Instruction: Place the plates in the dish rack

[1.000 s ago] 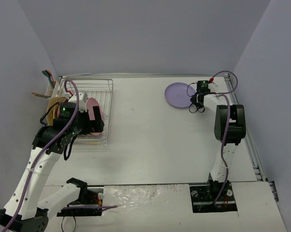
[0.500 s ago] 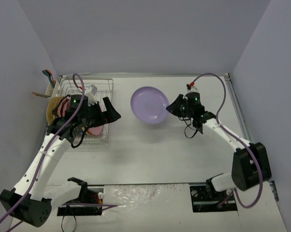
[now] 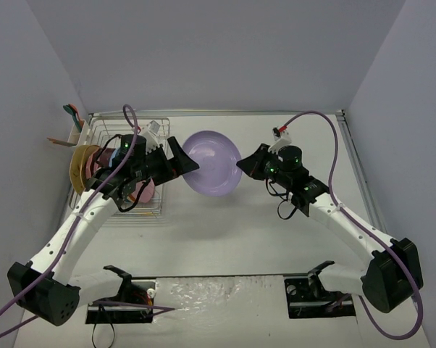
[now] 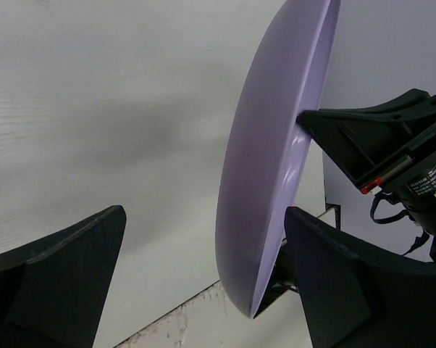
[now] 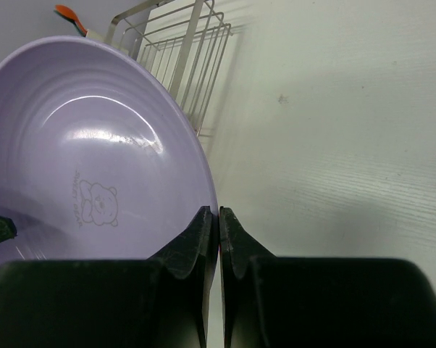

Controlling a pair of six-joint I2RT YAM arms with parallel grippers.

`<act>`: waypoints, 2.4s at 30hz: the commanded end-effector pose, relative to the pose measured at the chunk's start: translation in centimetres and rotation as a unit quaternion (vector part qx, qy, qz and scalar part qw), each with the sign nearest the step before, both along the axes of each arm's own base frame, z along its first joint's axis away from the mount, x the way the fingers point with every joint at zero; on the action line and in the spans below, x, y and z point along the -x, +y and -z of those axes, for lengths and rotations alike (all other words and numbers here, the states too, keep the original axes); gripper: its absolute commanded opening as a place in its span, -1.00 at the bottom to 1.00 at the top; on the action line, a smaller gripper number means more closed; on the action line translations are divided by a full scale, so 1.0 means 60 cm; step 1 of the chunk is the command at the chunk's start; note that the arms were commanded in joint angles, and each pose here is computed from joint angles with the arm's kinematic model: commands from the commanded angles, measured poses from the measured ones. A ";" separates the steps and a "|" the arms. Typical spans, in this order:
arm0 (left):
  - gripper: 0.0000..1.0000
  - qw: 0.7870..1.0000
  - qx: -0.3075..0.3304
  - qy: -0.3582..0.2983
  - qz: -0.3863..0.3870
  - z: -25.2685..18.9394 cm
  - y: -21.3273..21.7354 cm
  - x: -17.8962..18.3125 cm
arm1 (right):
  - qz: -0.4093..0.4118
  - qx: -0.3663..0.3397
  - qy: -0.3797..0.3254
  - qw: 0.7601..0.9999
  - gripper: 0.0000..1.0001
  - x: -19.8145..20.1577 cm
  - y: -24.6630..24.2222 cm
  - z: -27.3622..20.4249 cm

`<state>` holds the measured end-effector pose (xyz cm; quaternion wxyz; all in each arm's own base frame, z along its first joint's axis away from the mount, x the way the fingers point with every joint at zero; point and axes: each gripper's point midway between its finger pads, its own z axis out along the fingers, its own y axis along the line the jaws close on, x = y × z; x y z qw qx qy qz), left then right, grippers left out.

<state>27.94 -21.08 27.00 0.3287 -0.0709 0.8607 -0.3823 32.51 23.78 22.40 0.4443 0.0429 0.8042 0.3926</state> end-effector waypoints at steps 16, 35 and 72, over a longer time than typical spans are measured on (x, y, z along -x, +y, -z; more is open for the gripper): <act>-1.00 0.998 0.022 -0.063 -0.004 -0.081 -0.007 -0.011 | -0.044 -0.022 -0.091 0.995 -0.05 0.019 0.034 -0.087; -1.00 0.849 -0.484 -0.106 -0.184 -0.086 0.302 -0.044 | 0.016 0.072 -0.117 0.990 1.00 0.060 -0.081 -0.115; 0.10 0.837 -0.524 -0.055 -0.148 0.025 0.294 -0.100 | 0.049 0.090 -0.093 0.990 1.00 0.076 -0.139 -0.089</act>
